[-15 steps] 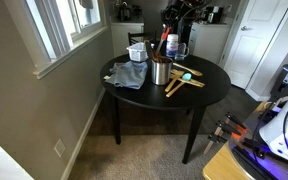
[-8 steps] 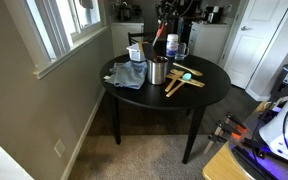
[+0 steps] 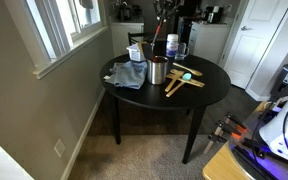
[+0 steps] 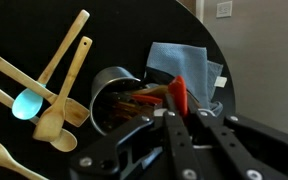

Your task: Take the plastic spoon out of the bucket

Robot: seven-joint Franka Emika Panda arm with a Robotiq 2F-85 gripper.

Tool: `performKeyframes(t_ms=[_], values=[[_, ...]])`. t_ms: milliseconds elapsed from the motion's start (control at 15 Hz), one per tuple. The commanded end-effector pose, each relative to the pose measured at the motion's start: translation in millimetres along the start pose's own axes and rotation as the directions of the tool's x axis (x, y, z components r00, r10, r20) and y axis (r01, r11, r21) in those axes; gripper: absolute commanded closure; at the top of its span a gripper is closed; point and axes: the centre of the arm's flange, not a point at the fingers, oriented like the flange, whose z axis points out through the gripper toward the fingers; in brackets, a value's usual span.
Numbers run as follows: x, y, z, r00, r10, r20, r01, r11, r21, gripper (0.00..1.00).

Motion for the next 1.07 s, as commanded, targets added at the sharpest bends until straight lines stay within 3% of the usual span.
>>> performKeyframes(t_ms=[0,533,800,1000], values=[[-3.9,-2.6,-17.1,0.994,0.095,-0.051,-0.097,0.995,-0.037,0.94],[-2.3,1.4,-69.3,0.965,0.206,-0.163,-0.215,0.976,-0.042,0.94],[26.1,49.2,-66.4,0.951,0.276,-0.137,-0.280,0.960,-0.010,0.94],[63.2,98.2,-46.8,0.922,0.378,-0.091,-0.379,0.925,0.000,0.94]])
